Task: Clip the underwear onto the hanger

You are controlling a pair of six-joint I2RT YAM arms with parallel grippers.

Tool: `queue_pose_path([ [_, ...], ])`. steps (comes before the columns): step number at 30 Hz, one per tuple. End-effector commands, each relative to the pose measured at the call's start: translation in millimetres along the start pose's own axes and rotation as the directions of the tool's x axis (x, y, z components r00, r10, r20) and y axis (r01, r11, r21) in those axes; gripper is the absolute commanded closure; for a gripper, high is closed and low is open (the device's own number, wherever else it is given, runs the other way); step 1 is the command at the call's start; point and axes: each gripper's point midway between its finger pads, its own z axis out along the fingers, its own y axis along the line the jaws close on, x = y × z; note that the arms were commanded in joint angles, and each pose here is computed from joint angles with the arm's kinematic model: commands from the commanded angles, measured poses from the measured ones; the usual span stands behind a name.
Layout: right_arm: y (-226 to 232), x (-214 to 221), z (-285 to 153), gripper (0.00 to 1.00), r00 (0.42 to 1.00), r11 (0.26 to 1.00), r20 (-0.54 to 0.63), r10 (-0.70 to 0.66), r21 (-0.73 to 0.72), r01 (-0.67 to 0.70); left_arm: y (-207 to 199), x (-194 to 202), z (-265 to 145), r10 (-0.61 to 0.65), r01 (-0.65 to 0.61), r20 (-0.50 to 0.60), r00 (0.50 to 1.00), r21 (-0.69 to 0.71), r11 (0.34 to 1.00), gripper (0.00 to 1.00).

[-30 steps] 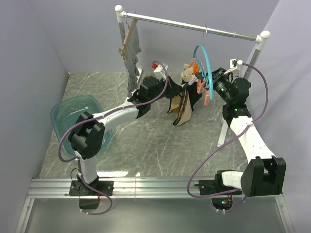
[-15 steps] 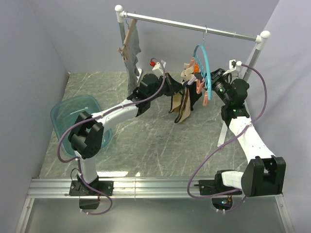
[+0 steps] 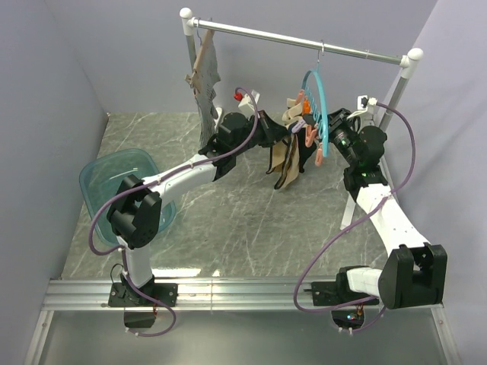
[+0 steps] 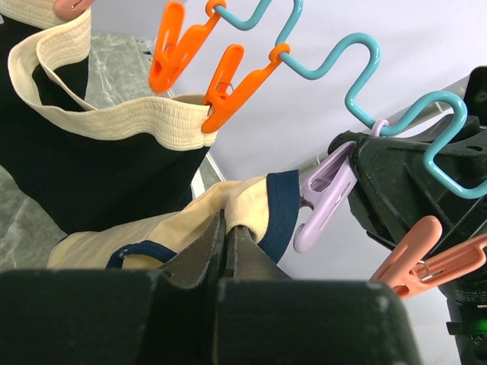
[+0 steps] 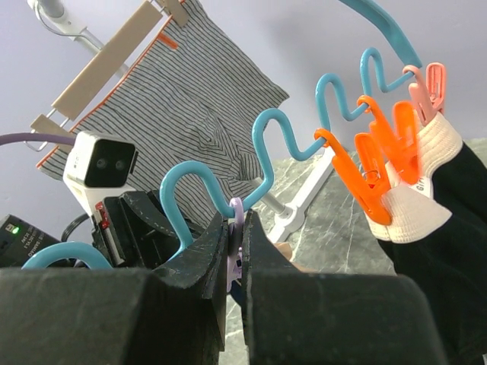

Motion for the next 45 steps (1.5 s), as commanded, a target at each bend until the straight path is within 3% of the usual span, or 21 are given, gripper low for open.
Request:
queue_pose_path([
  [1,-1,8,-2,1.0,1.0,1.0,-0.017,0.019,0.008,-0.019,-26,-14,2,-0.001,-0.001,0.034,0.999,0.068,0.998,1.0],
  [20,-5,7,5,1.0,1.0,0.998,0.011,0.019,0.059,-0.019,-42,-7,8,0.008,-0.011,0.023,1.0,0.105,0.994,1.0],
  [44,-1,14,-1,1.0,0.992,0.986,0.024,-0.123,0.116,0.119,-65,-5,12,0.044,-0.046,0.015,0.999,0.147,0.988,1.0],
  [45,-2,15,0,0.93,0.992,0.986,0.019,-0.123,0.116,0.12,-66,-6,12,0.045,-0.047,0.018,0.999,0.152,0.987,1.0],
])
